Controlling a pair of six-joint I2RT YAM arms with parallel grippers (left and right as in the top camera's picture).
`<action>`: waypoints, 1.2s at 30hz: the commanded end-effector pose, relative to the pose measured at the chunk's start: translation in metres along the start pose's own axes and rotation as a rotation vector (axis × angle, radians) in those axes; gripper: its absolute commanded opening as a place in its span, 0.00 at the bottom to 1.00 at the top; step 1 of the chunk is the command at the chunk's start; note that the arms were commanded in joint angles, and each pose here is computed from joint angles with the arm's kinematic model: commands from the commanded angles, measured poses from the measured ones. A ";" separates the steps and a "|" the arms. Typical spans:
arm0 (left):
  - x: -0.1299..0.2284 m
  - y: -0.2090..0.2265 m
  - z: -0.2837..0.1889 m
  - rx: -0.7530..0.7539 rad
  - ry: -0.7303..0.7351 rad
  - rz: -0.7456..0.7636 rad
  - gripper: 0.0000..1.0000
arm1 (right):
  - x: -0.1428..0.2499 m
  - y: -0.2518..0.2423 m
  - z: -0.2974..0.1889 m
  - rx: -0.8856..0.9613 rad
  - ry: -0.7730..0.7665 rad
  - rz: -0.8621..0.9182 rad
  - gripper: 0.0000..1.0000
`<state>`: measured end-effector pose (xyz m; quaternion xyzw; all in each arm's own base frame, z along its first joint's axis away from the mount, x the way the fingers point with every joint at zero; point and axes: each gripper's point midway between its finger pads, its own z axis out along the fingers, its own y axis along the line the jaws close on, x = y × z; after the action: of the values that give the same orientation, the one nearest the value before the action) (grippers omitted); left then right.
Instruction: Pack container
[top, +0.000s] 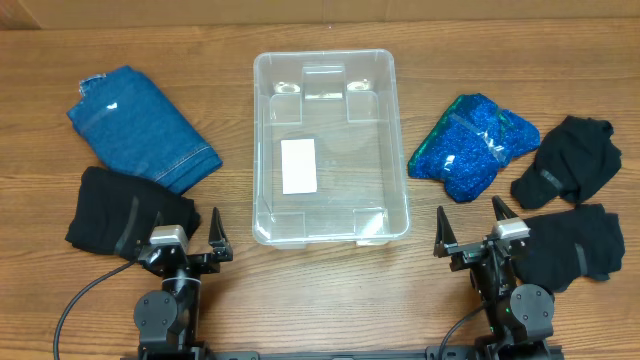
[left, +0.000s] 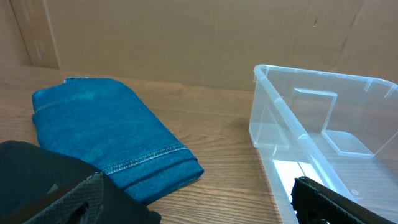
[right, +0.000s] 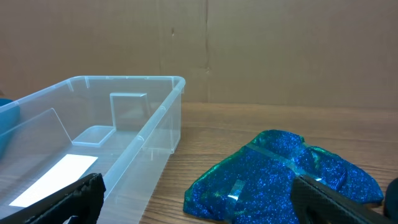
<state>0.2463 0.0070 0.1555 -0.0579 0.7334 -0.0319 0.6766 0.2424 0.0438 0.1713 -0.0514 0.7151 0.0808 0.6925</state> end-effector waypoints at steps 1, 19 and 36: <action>-0.001 0.020 0.000 -0.118 -0.010 0.008 1.00 | 0.003 -0.002 0.001 0.009 0.002 -0.004 1.00; -0.001 0.020 0.000 -0.118 -0.010 0.008 1.00 | 0.003 -0.002 0.001 0.009 0.002 -0.004 1.00; -0.010 -0.007 0.000 0.040 -0.024 -0.151 1.00 | 0.003 -0.002 0.001 0.009 0.002 -0.004 1.00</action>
<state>0.2464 0.0195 0.1587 -0.0893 0.7260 -0.0118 0.6818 0.2424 0.0439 0.1714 -0.0517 0.7149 0.0810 0.6926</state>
